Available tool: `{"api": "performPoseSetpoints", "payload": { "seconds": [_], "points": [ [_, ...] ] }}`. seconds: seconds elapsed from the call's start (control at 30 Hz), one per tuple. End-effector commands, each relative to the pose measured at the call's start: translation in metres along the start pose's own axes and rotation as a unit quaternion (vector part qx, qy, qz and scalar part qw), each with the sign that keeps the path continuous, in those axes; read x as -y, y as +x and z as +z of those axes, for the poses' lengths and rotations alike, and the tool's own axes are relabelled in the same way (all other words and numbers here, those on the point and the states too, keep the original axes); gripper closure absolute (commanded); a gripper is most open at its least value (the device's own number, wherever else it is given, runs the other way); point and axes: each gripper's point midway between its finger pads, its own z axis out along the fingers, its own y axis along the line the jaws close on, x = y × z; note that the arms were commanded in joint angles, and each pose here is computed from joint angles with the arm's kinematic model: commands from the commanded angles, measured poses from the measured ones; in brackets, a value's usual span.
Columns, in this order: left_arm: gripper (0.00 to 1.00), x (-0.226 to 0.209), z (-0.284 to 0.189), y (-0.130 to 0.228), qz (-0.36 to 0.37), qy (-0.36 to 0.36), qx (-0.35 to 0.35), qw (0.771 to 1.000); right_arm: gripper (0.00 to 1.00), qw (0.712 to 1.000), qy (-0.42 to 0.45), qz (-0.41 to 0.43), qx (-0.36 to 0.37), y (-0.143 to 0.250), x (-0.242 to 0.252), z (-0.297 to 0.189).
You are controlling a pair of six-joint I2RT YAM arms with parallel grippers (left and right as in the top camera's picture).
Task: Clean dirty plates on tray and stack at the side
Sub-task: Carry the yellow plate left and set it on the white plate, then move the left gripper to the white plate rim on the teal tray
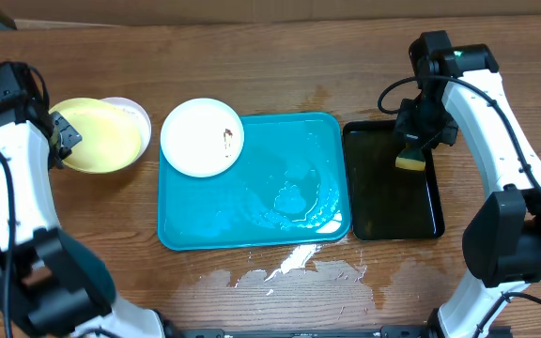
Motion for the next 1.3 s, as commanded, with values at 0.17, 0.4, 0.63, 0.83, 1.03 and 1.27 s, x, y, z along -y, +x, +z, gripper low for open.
{"api": "performPoseSetpoints", "payload": {
  "seconds": [0.17, 0.4, 0.63, 0.83, 1.03, 1.27],
  "points": [
    [0.82, 0.025, 0.068, 0.002, -0.021, 0.045, -0.049, 0.998, 0.87, 0.999, -0.020, 0.004, 0.037, -0.010, -0.002, -0.020],
    [0.34, 0.055, 0.060, 0.001, -0.002, 0.129, -0.060, 0.990, 0.80, 0.998, -0.055, -0.004, 0.022, -0.005, -0.015, -0.021],
    [0.47, 0.087, 0.019, 0.024, 0.020, 0.242, -0.115, 0.963, 0.77, 0.995, -0.090, -0.045, 0.009, 0.004, -0.032, -0.023],
    [0.43, 0.109, -0.012, 0.073, 0.081, 0.254, -0.179, 0.947, 0.59, 0.997, -0.075, -0.035, -0.011, 0.013, -0.027, -0.005],
    [0.37, 0.134, -0.016, 0.106, 0.167, 0.215, -0.181, 0.945, 0.55, 0.997, -0.073, -0.036, -0.012, 0.015, -0.028, 0.024],
    [0.31, 0.150, -0.009, 0.112, 0.220, 0.136, -0.127, 0.957, 0.54, 0.997, -0.067, -0.037, 0.016, 0.005, -0.028, 0.045]
  ]
}}
